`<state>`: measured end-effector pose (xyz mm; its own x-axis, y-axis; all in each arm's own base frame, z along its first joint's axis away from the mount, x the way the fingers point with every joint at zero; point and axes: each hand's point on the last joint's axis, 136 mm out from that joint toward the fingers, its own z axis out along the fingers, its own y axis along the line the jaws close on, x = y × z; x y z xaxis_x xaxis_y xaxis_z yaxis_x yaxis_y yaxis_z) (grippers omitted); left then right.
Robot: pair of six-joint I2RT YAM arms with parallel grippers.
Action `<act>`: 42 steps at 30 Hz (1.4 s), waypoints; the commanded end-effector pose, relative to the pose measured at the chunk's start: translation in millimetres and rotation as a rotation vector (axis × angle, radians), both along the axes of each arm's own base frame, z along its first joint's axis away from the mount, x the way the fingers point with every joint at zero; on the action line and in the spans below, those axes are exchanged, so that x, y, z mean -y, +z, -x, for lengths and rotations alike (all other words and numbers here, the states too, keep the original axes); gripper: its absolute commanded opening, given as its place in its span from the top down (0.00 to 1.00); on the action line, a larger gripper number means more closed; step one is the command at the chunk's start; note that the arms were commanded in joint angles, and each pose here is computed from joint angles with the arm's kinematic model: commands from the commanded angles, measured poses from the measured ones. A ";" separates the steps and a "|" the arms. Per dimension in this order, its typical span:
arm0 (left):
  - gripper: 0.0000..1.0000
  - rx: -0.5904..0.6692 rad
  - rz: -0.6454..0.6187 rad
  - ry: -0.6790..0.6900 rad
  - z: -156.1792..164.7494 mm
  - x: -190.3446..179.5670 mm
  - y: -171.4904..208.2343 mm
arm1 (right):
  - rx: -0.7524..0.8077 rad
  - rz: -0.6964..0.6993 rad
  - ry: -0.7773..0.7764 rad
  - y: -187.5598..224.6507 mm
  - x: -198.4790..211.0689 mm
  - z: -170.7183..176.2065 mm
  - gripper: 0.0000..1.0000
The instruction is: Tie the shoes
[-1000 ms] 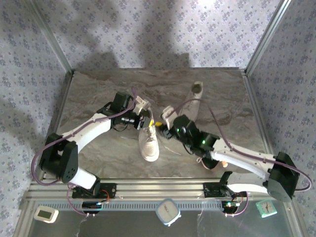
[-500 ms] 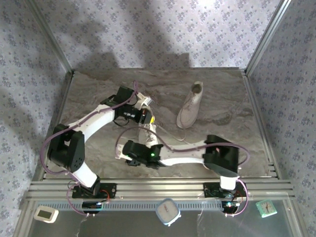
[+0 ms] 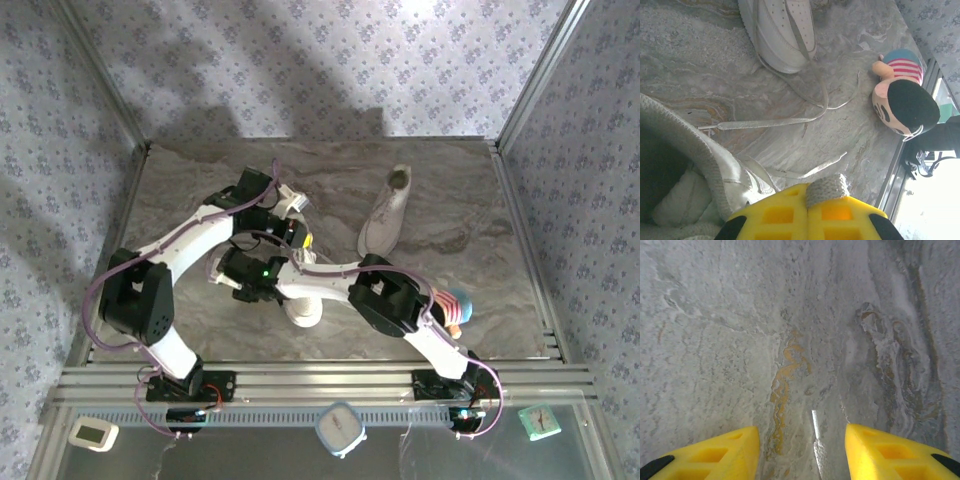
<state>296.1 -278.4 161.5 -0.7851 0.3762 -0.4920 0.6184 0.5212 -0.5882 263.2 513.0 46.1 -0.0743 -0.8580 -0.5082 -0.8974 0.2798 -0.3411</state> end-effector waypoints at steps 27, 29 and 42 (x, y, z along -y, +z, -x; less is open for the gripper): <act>1.00 0.000 -0.016 -0.046 1.6 7.5 1.0 | -0.483 0.123 -0.259 -91.4 52.8 -14.1 0.73; 1.00 0.003 -0.016 -0.047 1.8 7.3 1.7 | -0.474 0.126 -0.263 -90.3 53.9 -15.6 0.79; 1.00 0.005 -0.022 -0.044 2.2 6.4 -3.8 | -0.272 0.032 0.000 -17.6 12.6 34.2 1.00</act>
<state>312.0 -281.6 158.3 -0.7642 0.3856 -0.5170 0.6419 0.5330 -0.5512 258.8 505.5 30.1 -0.2758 -0.8347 -0.4767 -0.9298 0.3574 -0.0877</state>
